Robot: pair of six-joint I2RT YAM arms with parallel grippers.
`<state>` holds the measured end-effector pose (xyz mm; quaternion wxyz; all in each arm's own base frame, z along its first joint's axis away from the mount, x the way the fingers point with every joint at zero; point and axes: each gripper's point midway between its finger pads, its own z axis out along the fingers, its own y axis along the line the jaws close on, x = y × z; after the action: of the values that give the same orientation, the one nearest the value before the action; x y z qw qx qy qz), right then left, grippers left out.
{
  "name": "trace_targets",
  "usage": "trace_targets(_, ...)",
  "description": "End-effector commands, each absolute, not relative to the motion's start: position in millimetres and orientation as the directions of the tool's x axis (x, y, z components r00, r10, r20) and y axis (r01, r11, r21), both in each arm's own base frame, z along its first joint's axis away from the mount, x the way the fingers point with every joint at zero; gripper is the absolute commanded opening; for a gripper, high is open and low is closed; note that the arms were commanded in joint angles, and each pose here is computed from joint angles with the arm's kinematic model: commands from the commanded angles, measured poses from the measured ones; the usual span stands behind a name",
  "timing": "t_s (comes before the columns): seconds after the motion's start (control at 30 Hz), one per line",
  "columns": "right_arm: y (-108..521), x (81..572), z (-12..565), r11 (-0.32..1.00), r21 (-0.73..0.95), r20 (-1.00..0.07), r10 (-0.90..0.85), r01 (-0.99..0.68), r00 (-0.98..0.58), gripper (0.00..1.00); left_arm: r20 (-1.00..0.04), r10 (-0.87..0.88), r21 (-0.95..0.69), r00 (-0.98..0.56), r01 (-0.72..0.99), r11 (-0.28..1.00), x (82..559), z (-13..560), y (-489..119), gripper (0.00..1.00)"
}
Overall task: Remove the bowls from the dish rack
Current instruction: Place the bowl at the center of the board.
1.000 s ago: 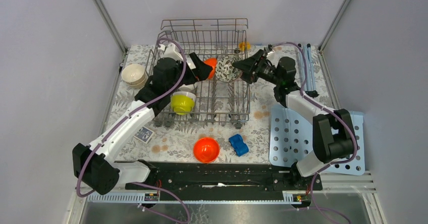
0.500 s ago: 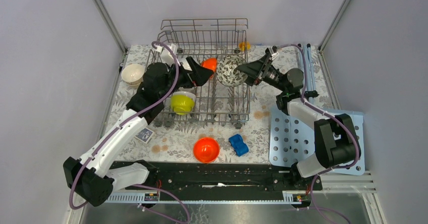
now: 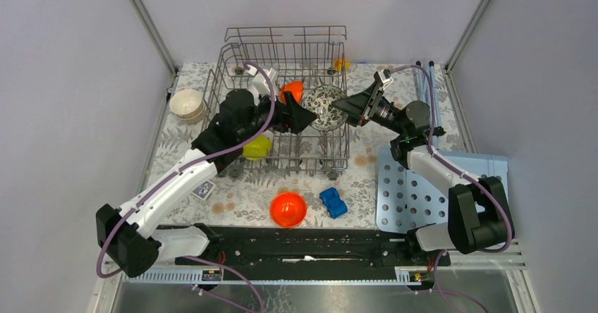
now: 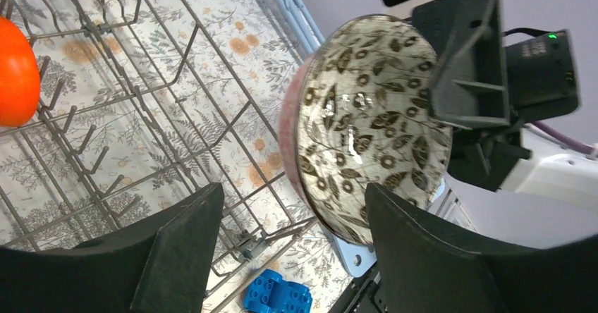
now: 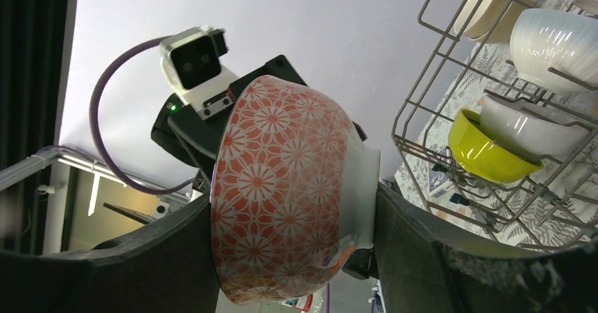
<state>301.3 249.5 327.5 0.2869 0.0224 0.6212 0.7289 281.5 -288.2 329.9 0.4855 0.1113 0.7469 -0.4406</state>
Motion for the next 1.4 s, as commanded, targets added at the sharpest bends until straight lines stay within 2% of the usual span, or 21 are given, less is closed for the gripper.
trace_targets(0.0, 249.7, 283.9, 349.6, -0.057, 0.86, -0.434, 0.441, -0.507, -0.786, 0.0, -0.847, -0.256, -0.515, -0.466, 0.595, 0.617, 294.1, 340.7, -290.6, 0.71)
trace_targets(0.1, 251.2, 281.9, 345.3, -0.052, 0.861, -0.435, 0.437, -0.505, -0.787, 0.0, -0.844, -0.26, -0.517, -0.469, 0.583, 0.626, 296.7, 337.4, -291.7, 0.62)
trace_targets(0.2, 254.2, 279.3, 341.6, -0.053, 0.864, -0.434, 0.426, -0.501, -0.794, 0.0, -0.841, -0.268, -0.522, -0.47, 0.576, 0.629, 297.7, 335.7, -293.6, 0.59)
trace_targets(0.33, 257.2, 275.0, 338.0, -0.044, 0.86, -0.447, 0.416, -0.508, -0.792, 0.0, -0.833, -0.278, -0.537, -0.479, 0.575, 0.617, 296.4, 334.9, -297.1, 0.44)
trace_targets(0.47, 260.4, 270.9, 329.0, 0.007, 0.859, -0.471, 0.403, -0.512, -0.784, 0.0, -0.831, -0.27, -0.537, -0.486, 0.574, 0.619, 295.9, 331.1, -298.7, 0.33)
trace_targets(0.57, 260.1, 269.3, 325.3, 0.04, 0.859, -0.482, 0.398, -0.51, -0.781, 0.0, -0.829, -0.262, -0.535, -0.494, 0.567, 0.626, 295.6, 327.3, -298.2, 0.2)
trace_targets(0.63, 259.6, 268.5, 324.5, 0.058, 0.857, -0.49, 0.397, -0.512, -0.776, 0.01, -0.828, -0.256, -0.533, -0.498, 0.562, 0.632, 295.7, 324.3, -297.5, 0.04)
trace_targets(0.67, 259.0, 268.1, 324.6, 0.068, 0.855, -0.496, 0.398, -0.514, -0.772, 0.05, -0.828, -0.254, -0.533, -0.5, 0.558, 0.636, 295.8, 322.9, -297.0, 0.0)
trace_targets(0.73, 258.0, 267.2, 323.6, 0.088, 0.853, -0.504, 0.399, -0.514, -0.766, 0.16, -0.826, -0.253, -0.532, -0.504, 0.55, 0.644, 295.4, 319.7, -295.2, 0.0)
trace_targets(0.87, 255.1, 266.2, 319.6, 0.14, 0.85, -0.518, 0.396, -0.507, -0.759, 0.5, -0.824, -0.264, -0.535, -0.502, 0.535, 0.654, 295.3, 318.2, -291.5, 0.0)
trace_targets(1.0, 250.7, 265.3, 317.3, 0.206, 0.848, -0.529, 0.392, -0.488, -0.753, 0.77, -0.812, -0.281, -0.551, -0.512, 0.512, 0.658, 295.1, 317.7, -289.2, 0.0)
trace_targets(1.13, 245.1, 264.4, 317.5, 0.287, 0.834, -0.551, 0.381, -0.472, -0.742, 0.9, -0.81, -0.291, -0.56, -0.51, 0.521, 0.645, 292.9, 323.4, -289.9, 0.0)
trace_targets(1.3, 244.5, 263.1, 318.3, 0.302, 0.832, -0.552, 0.371, -0.465, -0.746, 0.91, -0.795, -0.308, -0.588, -0.522, 0.543, 0.6, 287.8, 331.2, -296.1, 0.0)
trace_targets(1.37, 241.7, 264.9, 319.5, 0.336, 0.818, -0.571, 0.373, -0.467, -0.731, 0.94, -0.795, -0.318, -0.589, -0.517, 0.534, 0.606, 288.1, 333.7, -293.6, 0.0)
